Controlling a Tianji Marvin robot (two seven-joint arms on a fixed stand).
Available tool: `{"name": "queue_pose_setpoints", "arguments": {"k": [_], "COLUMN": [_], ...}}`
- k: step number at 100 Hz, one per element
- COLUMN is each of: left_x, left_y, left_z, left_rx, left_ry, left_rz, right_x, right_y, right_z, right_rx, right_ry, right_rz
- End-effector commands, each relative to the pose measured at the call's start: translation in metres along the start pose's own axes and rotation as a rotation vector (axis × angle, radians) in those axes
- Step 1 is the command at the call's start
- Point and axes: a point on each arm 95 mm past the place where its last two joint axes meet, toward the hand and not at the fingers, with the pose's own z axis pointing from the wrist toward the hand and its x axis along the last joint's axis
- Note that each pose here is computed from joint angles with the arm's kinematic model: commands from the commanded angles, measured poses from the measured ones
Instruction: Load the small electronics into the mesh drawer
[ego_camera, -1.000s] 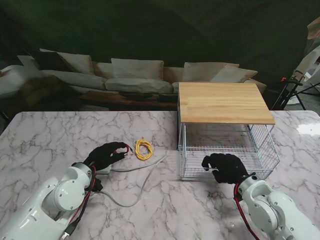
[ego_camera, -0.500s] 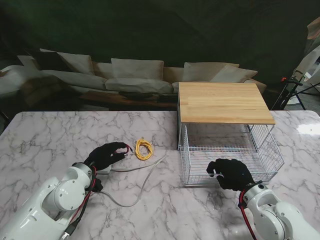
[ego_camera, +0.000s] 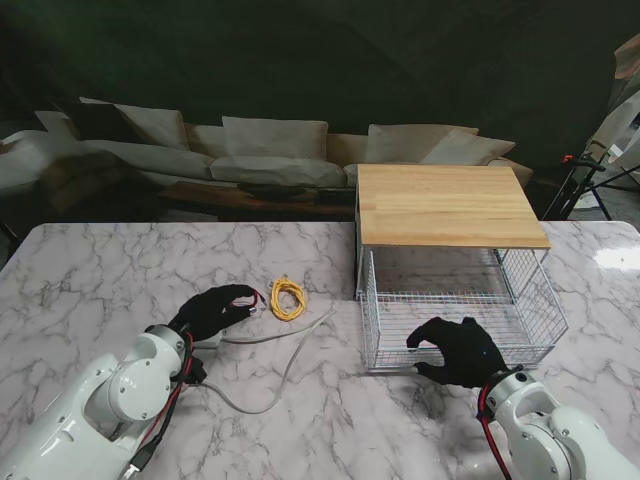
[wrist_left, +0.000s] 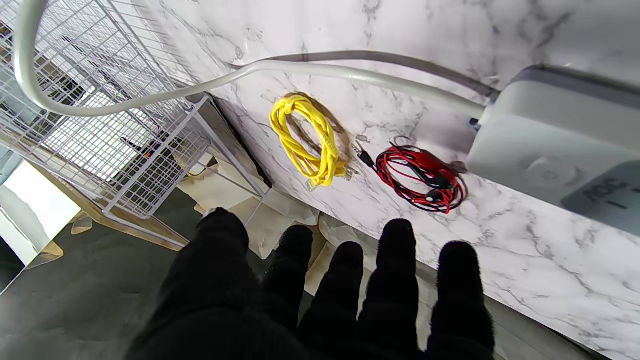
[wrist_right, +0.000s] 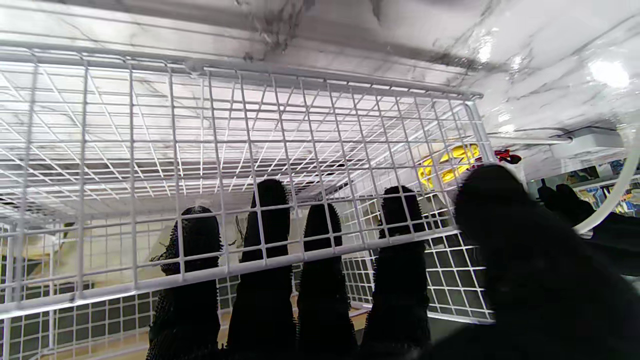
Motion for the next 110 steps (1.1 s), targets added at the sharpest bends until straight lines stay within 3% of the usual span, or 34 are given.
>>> {"name": "queue_pose_setpoints", "arguments": {"k": [1, 27, 48, 62, 82, 110], "left_x": [0.001, -0.009, -0.045, -0.070, -0.097, -0.110], "left_y": [0.001, -0.010, -0.034, -0.038, -0.037, -0.032], "left_z": [0.001, -0.005, -0.020, -0.028, -0.030, -0.017], "left_rx": [-0.016, -0.018, -0.136, -0.204, -0.286, -0.261], "left_ry": [-0.002, -0.032, -0.067, -0.099, -0.152, -0.163], "left_rz": [0.002, 0.055, 0.167, 0.222, 0.290, 0.352], "right_x": [0.004, 0.005, 0.001, 0.000, -0.001, -0.001], "right_y": [0.001, 0.037, 0.058, 0.062, 0.061, 0.057], "right_z": [-0.005, -0.016, -0.023, -0.024, -0.023, -0.020], "right_rx": [-0.007, -0.138, -0.263, -0.309, -0.317, -0.310], "right_ry": [0.005, 0.040, 0.046, 0.048, 0.047, 0.042], "right_rz": [-0.002, -0.015, -0.031, -0.032, -0.041, -0.035]}}
